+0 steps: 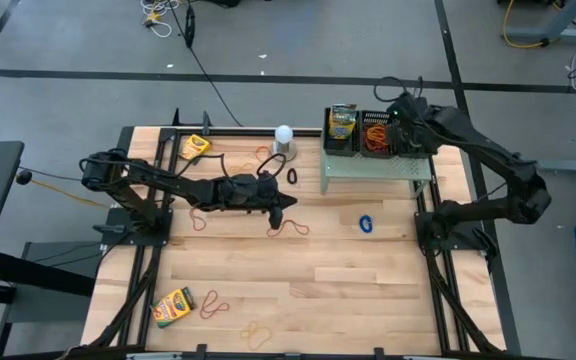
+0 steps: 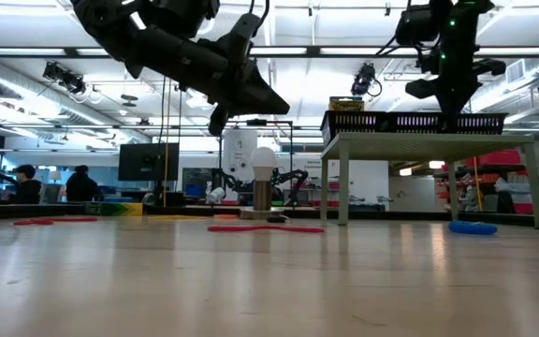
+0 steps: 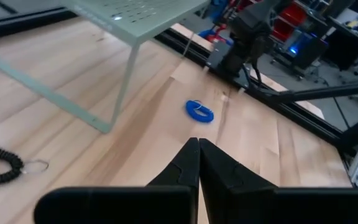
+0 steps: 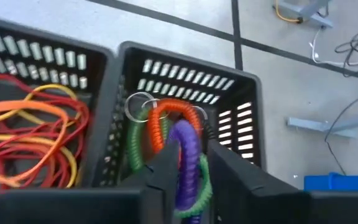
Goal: Pick & Place Office Desk Supplies
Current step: Put the violet spring keychain into the right basket on the shelf, then put the orange rubber band into the middle basket on the shelf
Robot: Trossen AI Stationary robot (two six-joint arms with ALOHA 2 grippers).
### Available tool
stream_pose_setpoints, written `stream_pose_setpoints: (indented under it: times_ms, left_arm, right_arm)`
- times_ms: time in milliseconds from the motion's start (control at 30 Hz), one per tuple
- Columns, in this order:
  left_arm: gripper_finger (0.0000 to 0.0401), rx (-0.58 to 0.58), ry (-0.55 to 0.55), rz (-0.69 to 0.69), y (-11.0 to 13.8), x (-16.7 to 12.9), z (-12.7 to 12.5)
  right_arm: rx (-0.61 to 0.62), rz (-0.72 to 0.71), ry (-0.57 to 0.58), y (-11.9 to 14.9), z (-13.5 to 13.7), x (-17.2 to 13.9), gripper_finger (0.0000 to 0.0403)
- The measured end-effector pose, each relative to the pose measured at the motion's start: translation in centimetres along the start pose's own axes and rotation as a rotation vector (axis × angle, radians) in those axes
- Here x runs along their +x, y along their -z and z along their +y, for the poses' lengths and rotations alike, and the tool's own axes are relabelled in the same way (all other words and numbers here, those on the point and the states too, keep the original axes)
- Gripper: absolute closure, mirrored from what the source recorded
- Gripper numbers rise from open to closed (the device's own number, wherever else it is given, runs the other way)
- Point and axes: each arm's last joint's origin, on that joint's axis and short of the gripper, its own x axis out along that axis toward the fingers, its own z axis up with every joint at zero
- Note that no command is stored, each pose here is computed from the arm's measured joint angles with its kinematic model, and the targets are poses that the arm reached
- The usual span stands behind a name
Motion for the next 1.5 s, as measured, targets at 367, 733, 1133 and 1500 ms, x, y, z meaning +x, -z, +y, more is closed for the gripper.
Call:
stream_pose_setpoints:
  times_ms: [367, 733, 1133, 1500]
  left_arm:
    - [0.0393, -0.059, -0.020, 0.057, 0.1, -0.6, 0.2]
    - [0.0392, -0.036, -0.241, -0.067, -4.4, -5.5, 1.8]
    - [0.0396, -0.183, -0.562, 0.142, -4.1, -8.9, 6.7]
    - [0.0346, -0.308, -0.640, 0.317, -3.9, -6.9, 18.1]
  right_arm:
    - [0.016, 0.008, 0.014, -0.6, -1.0, -1.5, 0.0197]
    - [-0.060, -0.108, -0.297, 4.3, -3.8, -8.1, 0.0305]
    - [-0.172, -0.216, -0.650, 9.9, 0.4, -11.5, 0.0397]
    - [-0.242, -0.294, -0.772, 13.3, 4.3, -12.9, 0.0398]
